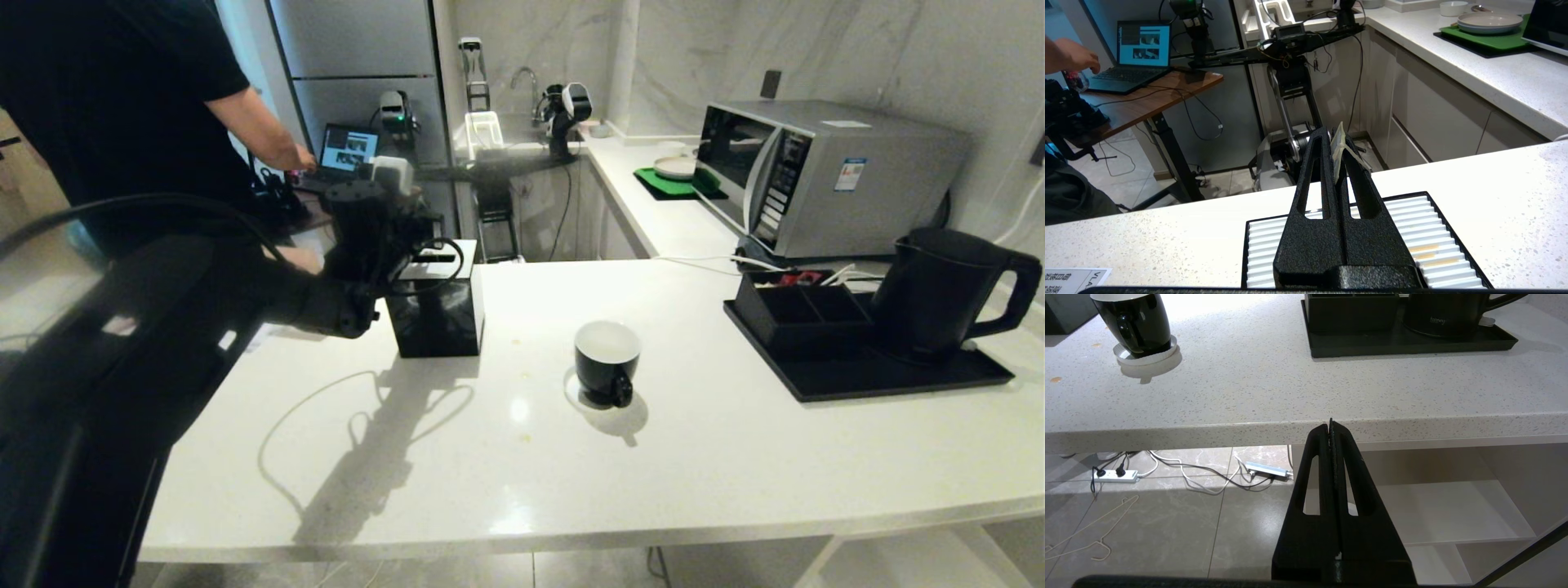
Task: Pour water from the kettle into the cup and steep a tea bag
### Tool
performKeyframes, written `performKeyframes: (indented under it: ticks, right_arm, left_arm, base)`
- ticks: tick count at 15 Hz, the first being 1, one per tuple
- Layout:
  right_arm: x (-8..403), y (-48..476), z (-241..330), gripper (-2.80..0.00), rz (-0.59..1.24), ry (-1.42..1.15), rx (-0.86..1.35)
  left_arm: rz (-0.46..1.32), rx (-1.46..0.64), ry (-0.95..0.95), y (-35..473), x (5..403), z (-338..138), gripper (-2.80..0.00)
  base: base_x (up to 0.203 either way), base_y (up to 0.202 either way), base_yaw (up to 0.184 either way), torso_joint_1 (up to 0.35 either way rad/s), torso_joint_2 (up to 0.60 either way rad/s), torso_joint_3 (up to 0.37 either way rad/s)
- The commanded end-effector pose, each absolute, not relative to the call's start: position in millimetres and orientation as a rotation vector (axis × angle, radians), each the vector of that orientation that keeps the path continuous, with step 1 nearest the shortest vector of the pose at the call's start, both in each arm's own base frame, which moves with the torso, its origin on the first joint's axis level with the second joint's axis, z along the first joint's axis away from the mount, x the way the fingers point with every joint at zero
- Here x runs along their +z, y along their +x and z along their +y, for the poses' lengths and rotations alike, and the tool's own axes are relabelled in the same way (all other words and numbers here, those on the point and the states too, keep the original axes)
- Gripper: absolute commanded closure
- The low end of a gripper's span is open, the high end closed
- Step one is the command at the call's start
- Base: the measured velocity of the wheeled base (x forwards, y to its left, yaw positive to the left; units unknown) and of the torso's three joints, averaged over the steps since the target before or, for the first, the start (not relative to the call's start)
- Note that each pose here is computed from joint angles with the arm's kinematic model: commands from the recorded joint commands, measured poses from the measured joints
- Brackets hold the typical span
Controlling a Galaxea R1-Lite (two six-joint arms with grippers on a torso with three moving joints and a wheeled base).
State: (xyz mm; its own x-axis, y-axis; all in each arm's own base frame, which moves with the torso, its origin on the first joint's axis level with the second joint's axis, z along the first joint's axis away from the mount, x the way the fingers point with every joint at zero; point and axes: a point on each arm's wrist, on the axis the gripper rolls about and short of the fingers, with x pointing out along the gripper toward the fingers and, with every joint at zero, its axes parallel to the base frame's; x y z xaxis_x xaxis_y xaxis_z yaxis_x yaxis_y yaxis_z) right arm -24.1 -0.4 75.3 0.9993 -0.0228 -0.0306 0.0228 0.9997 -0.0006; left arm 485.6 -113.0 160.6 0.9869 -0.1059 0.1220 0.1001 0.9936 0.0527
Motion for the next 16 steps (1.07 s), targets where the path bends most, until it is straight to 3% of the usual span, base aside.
performKeyframes:
  ticks: [1, 2, 3, 4, 16]
  right_arm:
    - [75.3, -24.1, -0.4, 0.0, 0.031, 0.0, -0.023]
    - [75.3, -24.0, -0.4, 0.0, 0.032, 0.0, -0.023]
    - [75.3, -24.0, -0.4, 0.0, 0.032, 0.0, -0.023]
    - [75.3, -24.0, -0.4, 0.0, 0.032, 0.0, -0.023]
    - [75.3, -24.1, -0.4, 0.0, 0.031, 0.0, -0.023]
  left_arm:
    - [-0.128, -0.101, 0.046, 485.9, 160.4, -112.5, 0.0]
    - [-0.129, -0.101, 0.046, 485.7, 161.1, -112.4, 0.0]
    - [-0.128, -0.101, 0.046, 485.6, 160.8, -112.4, -0.88]
    - [-0.129, -0.101, 0.046, 485.9, 160.5, -112.4, -2.8]
    - [-0.167, -0.095, 0.036, 484.7, 167.7, -110.5, -2.8]
  base:
    - [0.0, 0.0, 0.0, 0.0, 0.0, 0.0]
    - [0.0, 0.0, 0.0, 0.0, 0.0, 0.0]
    - [0.0, 0.0, 0.0, 0.0, 0.0, 0.0]
    - [0.0, 0.0, 0.0, 0.0, 0.0, 0.0]
    - [0.0, 0.0, 0.0, 0.0, 0.0, 0.0]
